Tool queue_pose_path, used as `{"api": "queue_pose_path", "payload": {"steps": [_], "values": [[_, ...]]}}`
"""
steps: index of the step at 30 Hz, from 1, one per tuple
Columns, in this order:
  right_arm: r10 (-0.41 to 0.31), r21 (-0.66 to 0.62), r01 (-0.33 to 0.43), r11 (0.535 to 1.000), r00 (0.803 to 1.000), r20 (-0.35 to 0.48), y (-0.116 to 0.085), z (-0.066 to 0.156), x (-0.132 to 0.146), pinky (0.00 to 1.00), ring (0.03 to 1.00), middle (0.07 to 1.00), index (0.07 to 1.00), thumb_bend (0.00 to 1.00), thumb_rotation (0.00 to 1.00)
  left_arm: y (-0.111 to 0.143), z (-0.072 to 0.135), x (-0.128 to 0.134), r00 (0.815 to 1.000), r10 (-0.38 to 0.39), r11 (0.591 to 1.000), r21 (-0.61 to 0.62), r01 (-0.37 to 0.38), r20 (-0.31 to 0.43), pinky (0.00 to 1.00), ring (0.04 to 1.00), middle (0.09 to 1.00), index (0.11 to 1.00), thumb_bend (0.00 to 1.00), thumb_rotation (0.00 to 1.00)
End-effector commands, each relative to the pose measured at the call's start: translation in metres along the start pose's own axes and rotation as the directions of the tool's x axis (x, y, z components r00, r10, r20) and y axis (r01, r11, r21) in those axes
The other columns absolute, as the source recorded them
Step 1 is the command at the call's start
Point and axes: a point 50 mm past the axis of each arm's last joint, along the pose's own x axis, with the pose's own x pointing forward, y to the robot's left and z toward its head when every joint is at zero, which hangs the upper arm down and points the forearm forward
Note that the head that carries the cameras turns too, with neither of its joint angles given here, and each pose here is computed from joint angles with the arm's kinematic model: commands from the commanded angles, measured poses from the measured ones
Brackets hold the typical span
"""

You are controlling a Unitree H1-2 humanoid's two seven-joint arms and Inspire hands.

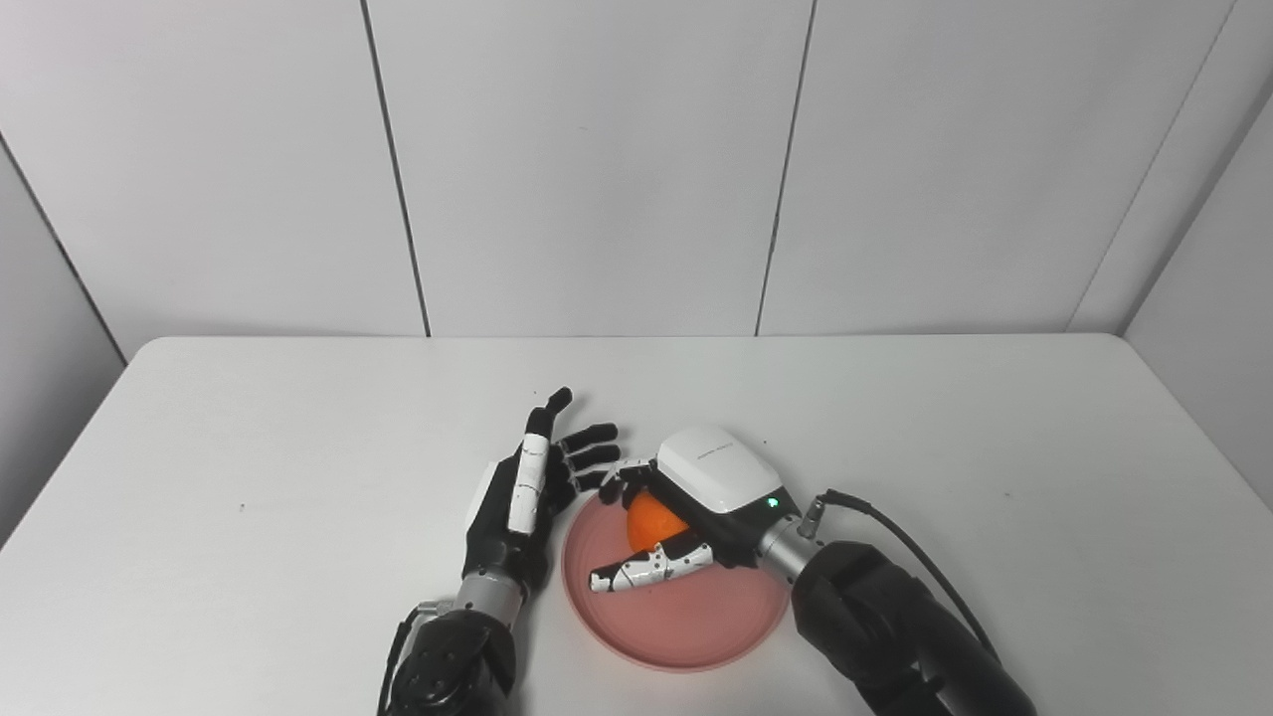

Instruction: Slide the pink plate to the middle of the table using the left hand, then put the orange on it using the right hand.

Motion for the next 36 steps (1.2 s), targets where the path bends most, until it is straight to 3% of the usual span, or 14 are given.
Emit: {"api": "queue_pose_path", "payload": {"steps": [1,11,22,29,36], "values": [[-0.085,-0.027,0.086,0.996,0.995,0.056,-0.025,0.002,0.006,0.51,0.537,0.598,0.623,0.96,0.88,0.003,-0.016,-0.005,0.995,0.024,1.0,-0.003,-0.024,-0.093,0.7,0.725,0.725,0.921,1.0,0.95],[-0.141,-0.027,0.145,0.989,0.985,0.094,-0.044,0.008,0.004,0.47,0.517,0.579,0.622,0.98,0.95,0.004,-0.018,-0.004,0.995,0.005,1.0,-0.006,-0.006,-0.095,0.73,0.755,0.746,0.934,1.0,0.96],[-0.218,-0.033,0.226,0.973,0.961,0.173,-0.074,0.024,-0.004,0.44,0.497,0.574,0.626,0.99,0.94,0.002,-0.016,-0.003,0.995,0.0,1.0,-0.016,-0.002,-0.099,0.7,0.78,0.744,0.931,1.0,0.96],[-0.28,-0.008,0.286,0.958,0.945,0.171,-0.092,0.029,-0.012,0.47,0.541,0.606,0.624,0.97,0.92,0.003,-0.018,-0.003,0.995,-0.01,0.999,-0.037,0.006,-0.101,0.72,0.807,0.859,0.951,1.0,0.94],[-0.348,0.016,0.349,0.937,0.928,0.133,-0.104,0.018,-0.017,0.47,0.534,0.594,0.622,0.97,0.98,0.003,-0.018,-0.002,0.996,0.004,1.0,-0.024,-0.006,-0.09,0.73,0.753,0.756,0.936,1.0,0.94]]}}
